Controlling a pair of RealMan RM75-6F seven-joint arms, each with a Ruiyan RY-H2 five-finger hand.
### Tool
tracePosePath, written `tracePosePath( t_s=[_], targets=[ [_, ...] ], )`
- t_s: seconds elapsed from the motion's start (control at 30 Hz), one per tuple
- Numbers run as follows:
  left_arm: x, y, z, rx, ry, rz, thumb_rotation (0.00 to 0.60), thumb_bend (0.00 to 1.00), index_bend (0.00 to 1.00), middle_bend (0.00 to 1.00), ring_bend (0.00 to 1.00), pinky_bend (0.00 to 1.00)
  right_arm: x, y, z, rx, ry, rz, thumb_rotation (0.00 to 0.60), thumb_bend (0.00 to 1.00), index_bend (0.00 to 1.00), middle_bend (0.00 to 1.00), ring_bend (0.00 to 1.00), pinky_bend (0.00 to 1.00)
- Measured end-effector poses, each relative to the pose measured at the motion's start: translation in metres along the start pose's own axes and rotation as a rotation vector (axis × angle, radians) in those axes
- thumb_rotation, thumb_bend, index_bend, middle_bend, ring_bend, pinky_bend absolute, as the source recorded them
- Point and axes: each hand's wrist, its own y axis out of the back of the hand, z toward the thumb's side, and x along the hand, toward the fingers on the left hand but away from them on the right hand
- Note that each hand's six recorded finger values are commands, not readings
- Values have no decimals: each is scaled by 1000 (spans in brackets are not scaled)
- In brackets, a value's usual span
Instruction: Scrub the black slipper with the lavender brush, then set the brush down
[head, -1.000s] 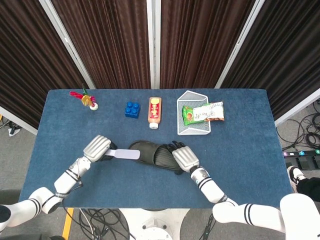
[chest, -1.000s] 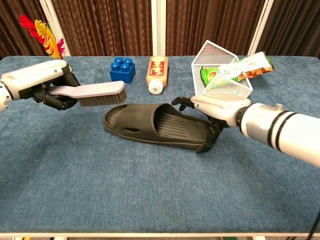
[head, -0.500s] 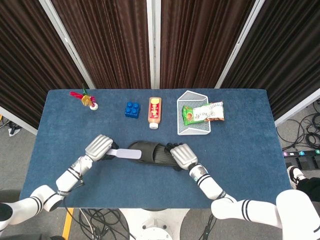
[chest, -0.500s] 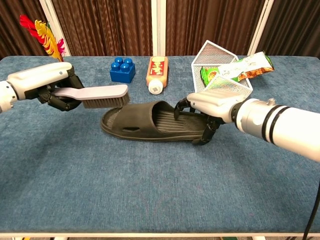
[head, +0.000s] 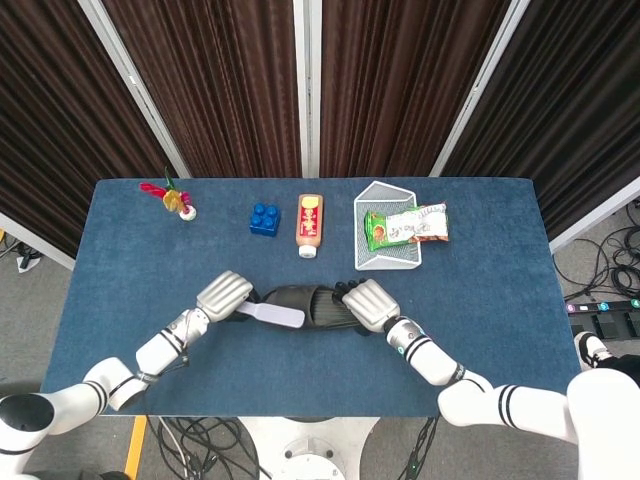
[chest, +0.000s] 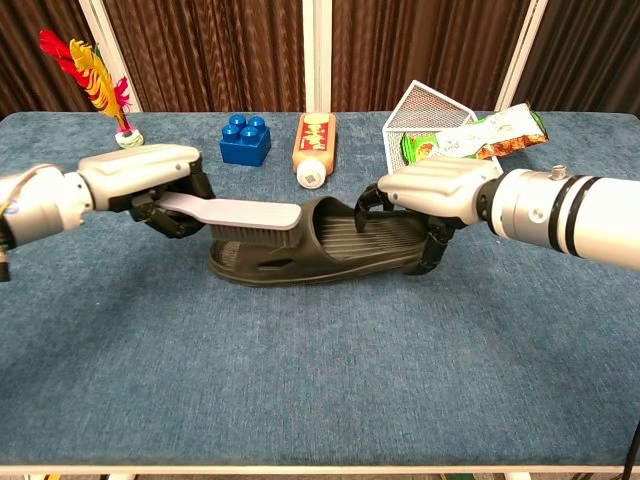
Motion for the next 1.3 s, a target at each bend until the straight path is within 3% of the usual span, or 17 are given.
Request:
tracePosePath(
  t_s=[0.43, 0.77, 0.93, 1.1, 1.3],
  targets=[
    [20, -6, -21, 31, 103, -9, 600, 615, 1000, 1000, 1000, 1000, 1, -4, 4, 44, 17, 10, 600, 424, 278, 272, 268, 306],
    [17, 1, -47, -120, 231, 67, 600, 615, 1000, 1000, 1000, 1000, -2, -2, 6, 42, 18, 7, 600, 424, 278, 272, 268, 304],
    [7, 6, -39, -157, 187, 103, 600, 615, 1000, 1000, 1000, 1000, -4, -2, 8, 41, 22, 9, 600, 422, 278, 271, 268, 303],
    [-2, -5, -20, -94, 102, 74, 600, 615, 1000, 1000, 1000, 1000, -5, -5, 10, 40, 29, 19, 600, 423, 278, 272, 268, 302],
    [11, -21, -14, -64, 117, 50, 600, 614, 1000, 1000, 1000, 1000, -3, -4, 11, 46, 31, 18, 600, 423, 277, 272, 268, 297]
  ],
)
